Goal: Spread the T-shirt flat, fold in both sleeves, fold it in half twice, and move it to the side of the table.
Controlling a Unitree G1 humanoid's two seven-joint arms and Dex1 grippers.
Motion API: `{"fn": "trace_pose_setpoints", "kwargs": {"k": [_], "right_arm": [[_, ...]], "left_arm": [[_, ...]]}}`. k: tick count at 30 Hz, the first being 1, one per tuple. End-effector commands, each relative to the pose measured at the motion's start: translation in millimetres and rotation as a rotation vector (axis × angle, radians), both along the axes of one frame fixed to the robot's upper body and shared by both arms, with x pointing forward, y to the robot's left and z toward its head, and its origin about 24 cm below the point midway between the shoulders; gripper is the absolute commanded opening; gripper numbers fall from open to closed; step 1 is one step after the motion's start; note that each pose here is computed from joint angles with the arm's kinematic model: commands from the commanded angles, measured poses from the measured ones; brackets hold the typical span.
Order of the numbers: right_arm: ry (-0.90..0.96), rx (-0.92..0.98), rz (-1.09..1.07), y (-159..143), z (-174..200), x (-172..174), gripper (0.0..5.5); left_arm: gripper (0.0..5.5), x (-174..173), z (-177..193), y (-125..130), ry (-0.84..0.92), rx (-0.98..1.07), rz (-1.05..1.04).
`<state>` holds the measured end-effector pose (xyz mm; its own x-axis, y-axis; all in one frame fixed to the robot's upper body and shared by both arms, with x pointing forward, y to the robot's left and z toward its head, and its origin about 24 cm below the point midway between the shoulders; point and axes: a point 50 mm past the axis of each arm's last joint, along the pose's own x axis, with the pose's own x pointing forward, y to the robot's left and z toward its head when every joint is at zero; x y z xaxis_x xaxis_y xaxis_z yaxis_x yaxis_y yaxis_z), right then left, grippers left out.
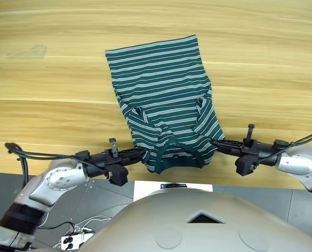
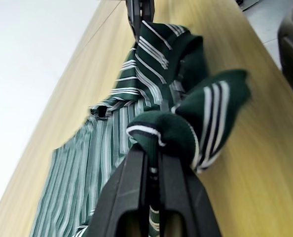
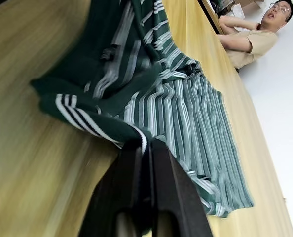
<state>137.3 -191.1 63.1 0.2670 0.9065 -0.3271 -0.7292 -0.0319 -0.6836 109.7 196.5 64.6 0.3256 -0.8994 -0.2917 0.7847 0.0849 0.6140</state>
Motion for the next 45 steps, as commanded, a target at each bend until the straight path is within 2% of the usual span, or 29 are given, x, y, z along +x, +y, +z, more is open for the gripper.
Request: {"fn": "trace_pose_setpoints", "kwargs": {"k": [1, 5, 11, 17, 20, 28, 29, 32, 33, 38, 45], "right_arm": [[-0.018, 0.041, -0.027, -1, 17, 6, 0.00], [-0.035, 0.163, -0.099, 7, 22, 30, 0.00], [-0.071, 0.347, -0.414, 33, 11, 124, 0.00], [-0.038, 0.383, -0.620, 62, -2, 187, 0.00], [-0.041, 0.385, -0.690, 74, -4, 205, 0.00], [-0.048, 0.351, -0.795, 95, -8, 224, 0.00], [-0.052, 0.349, -0.803, 96, -8, 225, 0.00], [-0.066, 0.321, -0.842, 95, -9, 228, 0.00], [-0.064, 0.306, -0.854, 95, -11, 229, 0.35], [-0.033, 0.301, -0.914, 98, -13, 232, 1.16], [-0.001, 0.310, -1.032, 97, -16, 235, 2.35]], "left_arm": [[0.04, 4, 8, 9, -0.023, -0.018, 0.082], [0.04, 28, -5, 12, 0.001, -0.082, 0.193], [0.04, 118, -25, 7, 0.164, -0.398, 0.493], [0.04, 175, -38, -8, 0.309, -0.621, 0.687], [0.04, 188, -42, -6, 0.339, -0.673, 0.778], [0.04, 191, -41, 11, 0.381, -0.866, 0.871], [0.41, 193, -43, 14, 0.399, -0.879, 0.903], [0.79, 194, -50, 22, 0.438, -0.915, 0.981], [0.86, 194, -51, 21, 0.446, -0.920, 0.986], [1.61, 203, -60, 19, 0.525, -0.909, 1.086], [2.68, 211, -65, 33, 0.567, -0.951, 1.273]]}}
